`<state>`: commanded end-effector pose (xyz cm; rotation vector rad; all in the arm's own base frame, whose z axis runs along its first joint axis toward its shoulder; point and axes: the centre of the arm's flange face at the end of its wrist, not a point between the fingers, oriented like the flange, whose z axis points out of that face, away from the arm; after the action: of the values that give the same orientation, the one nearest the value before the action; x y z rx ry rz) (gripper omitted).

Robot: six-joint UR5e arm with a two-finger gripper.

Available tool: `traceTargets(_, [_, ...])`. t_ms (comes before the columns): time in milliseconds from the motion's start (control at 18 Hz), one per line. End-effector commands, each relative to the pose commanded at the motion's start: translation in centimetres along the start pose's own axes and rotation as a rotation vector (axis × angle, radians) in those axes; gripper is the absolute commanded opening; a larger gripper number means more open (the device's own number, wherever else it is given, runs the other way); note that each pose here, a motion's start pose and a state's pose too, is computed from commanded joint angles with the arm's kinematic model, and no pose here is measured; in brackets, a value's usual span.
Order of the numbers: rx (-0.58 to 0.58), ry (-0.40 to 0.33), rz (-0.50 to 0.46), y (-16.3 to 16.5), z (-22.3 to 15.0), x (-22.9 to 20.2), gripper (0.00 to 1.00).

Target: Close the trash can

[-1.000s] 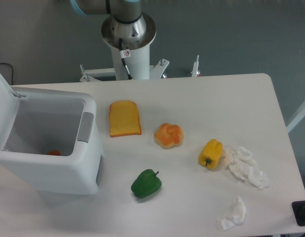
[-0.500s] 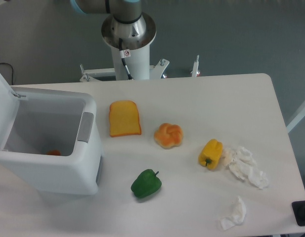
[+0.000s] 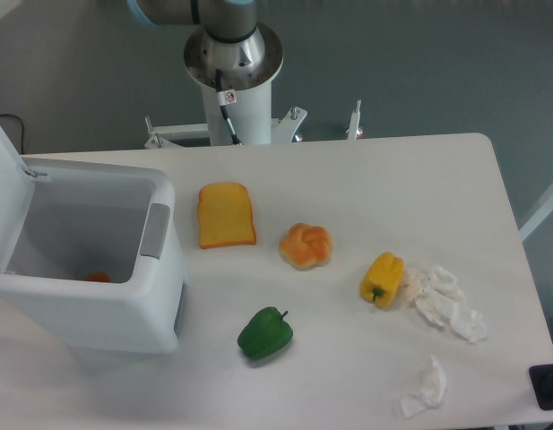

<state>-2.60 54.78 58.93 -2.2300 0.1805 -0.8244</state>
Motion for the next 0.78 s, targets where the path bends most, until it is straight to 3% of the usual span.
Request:
traceTargets(389, [-0.052, -0.235, 0.017, 0.6, -1.7, -1.9, 1.0])
traceTargets(778, [-0.041, -0.299, -0.017, 0.8, -3.7, -4.6, 1.0])
